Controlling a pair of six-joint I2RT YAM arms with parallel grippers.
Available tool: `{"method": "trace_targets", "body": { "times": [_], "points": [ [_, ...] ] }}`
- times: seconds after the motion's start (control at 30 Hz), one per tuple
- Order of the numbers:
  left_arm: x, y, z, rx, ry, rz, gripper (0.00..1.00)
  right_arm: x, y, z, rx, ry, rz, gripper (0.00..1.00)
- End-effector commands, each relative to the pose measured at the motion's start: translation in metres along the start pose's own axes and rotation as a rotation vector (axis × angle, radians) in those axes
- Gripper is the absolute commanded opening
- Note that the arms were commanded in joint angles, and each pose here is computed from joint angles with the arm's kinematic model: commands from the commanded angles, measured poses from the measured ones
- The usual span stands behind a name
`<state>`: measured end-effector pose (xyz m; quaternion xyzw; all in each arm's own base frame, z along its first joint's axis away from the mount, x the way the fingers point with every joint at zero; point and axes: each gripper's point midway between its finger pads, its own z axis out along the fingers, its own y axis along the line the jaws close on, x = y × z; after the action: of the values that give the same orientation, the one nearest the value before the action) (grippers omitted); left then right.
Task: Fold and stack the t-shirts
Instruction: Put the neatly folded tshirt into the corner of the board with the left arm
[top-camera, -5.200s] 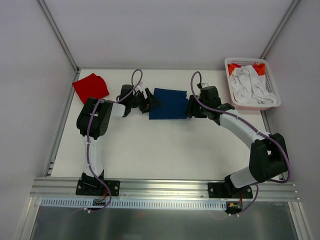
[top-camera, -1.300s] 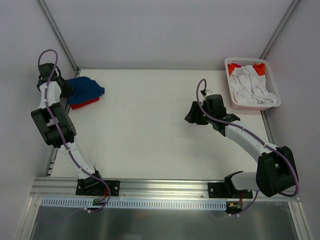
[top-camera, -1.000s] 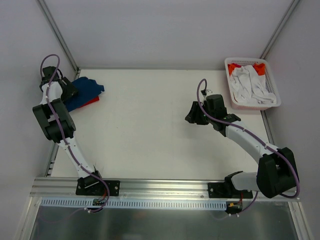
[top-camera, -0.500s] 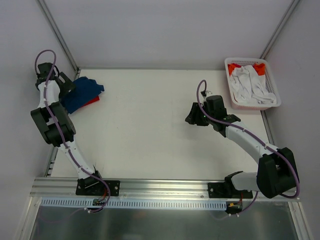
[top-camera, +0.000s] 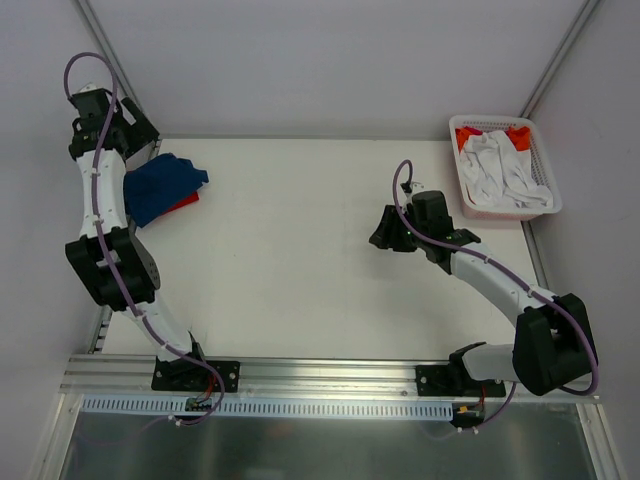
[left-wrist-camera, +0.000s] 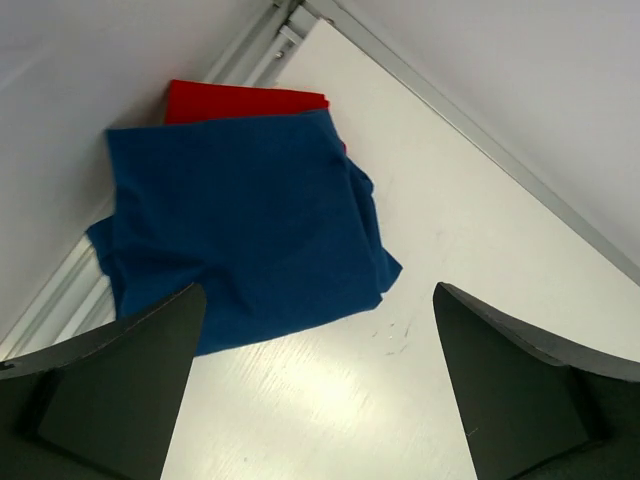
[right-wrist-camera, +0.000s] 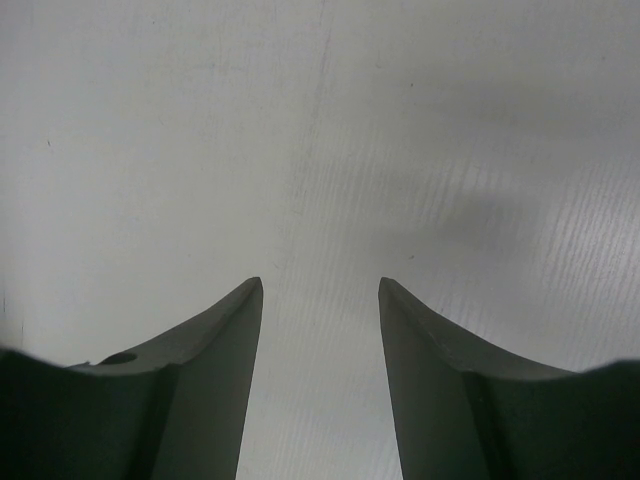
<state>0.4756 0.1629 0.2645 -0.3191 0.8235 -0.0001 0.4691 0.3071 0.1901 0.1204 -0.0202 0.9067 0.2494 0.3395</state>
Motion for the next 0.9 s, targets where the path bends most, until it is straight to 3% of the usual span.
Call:
{"method": "trace_targets", "body": {
  "times": [0.0,0.27,0.43,0.63,0.87],
  "points": [
    [0.02,-0.012,0.035,0.03,0.077,0.033,0.99,-0.006,0.006,-0.004,-0.03,-0.029,0.002,0.53],
    [0.065,0.01,0.104,-0.069,0.188,0.059,0.99,-0.006,0.003,-0.007,-0.015,-0.032,-0.008,0.53],
    [0.089,0.026,0.117,-0.13,0.251,0.058,0.99,-0.007,0.003,-0.005,-0.015,-0.032,-0.007,0.53],
    [0.145,0.036,0.126,-0.123,0.402,0.058,0.99,-0.01,0.004,-0.006,-0.019,-0.036,-0.008,0.54],
    [0.197,0.023,0.123,-0.076,0.532,0.227,0.99,-0.01,0.007,-0.011,-0.035,-0.054,0.0,0.53]
  ]
}}
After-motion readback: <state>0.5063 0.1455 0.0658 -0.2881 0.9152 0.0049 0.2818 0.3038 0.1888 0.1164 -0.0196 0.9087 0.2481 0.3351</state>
